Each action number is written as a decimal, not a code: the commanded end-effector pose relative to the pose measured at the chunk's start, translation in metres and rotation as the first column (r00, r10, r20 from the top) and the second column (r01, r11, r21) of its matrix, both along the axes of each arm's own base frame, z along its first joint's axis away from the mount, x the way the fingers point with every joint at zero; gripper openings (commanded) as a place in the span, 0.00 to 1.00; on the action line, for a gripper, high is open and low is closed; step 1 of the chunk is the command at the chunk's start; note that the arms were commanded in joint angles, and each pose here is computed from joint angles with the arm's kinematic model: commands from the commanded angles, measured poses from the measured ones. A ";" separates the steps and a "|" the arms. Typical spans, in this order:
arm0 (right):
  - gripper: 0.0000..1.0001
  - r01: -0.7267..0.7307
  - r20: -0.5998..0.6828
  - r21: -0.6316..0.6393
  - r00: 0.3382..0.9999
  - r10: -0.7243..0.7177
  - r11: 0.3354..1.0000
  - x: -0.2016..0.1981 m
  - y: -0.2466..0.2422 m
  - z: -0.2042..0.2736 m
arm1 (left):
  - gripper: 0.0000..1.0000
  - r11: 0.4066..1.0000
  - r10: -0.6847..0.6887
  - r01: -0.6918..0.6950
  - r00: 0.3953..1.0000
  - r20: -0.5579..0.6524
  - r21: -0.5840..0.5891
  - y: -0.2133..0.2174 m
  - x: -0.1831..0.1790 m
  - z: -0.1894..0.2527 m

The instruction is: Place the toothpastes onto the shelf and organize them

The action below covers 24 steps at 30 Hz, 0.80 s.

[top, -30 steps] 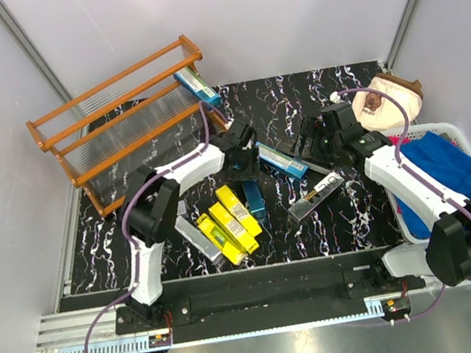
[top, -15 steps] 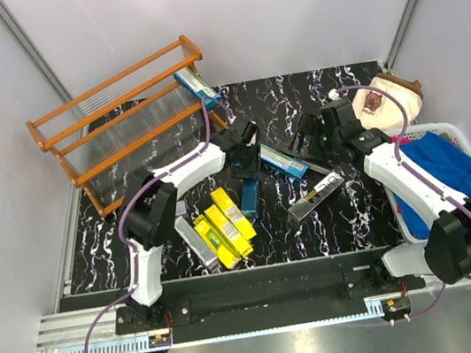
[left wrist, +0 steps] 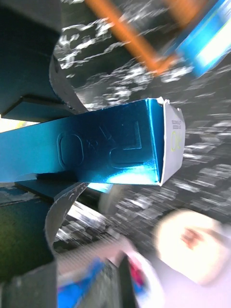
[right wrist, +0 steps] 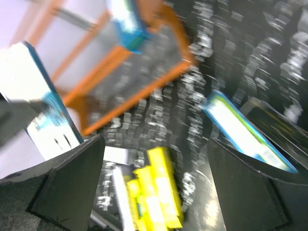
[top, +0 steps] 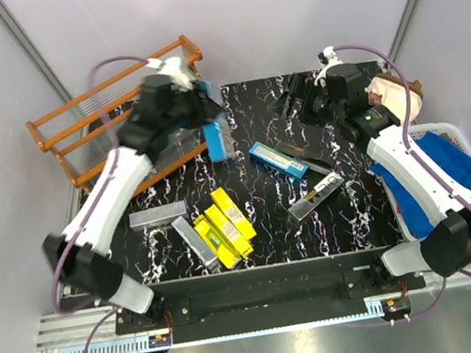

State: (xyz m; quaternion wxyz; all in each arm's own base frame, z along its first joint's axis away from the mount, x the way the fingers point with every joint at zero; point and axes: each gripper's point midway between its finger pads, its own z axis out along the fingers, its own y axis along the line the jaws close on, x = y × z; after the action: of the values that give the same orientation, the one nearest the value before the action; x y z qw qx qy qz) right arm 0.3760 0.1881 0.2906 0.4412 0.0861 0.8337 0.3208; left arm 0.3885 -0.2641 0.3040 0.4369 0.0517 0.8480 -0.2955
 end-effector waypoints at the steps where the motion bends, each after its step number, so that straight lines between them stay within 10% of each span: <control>1: 0.96 -0.198 0.209 0.129 0.963 0.169 0.972 -0.005 0.048 0.071 | 0.34 0.963 0.065 -0.003 0.973 0.219 -0.269 0.045 0.000 0.092; 5: 0.96 -0.349 0.291 0.238 0.916 0.276 0.907 -0.025 0.097 0.099 | 0.34 0.871 0.170 0.013 0.930 0.326 -0.492 0.077 -0.016 0.142; 14: 0.95 -0.652 0.353 0.540 0.750 0.560 0.532 -0.074 0.182 0.122 | 0.34 0.701 0.312 0.045 0.878 0.363 -0.712 0.125 -0.028 0.164; 24: 0.95 -0.600 0.279 0.650 0.760 0.587 0.466 -0.069 0.192 0.100 | 0.33 0.671 0.315 0.084 0.867 0.385 -0.737 0.130 -0.033 0.171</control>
State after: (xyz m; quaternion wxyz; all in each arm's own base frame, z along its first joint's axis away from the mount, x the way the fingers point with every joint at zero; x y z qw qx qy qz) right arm 0.3182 0.3778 0.3691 0.2561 -0.0357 0.6537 0.7112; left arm 0.3847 -0.1314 0.4206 0.5980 -0.1600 0.5920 -0.5161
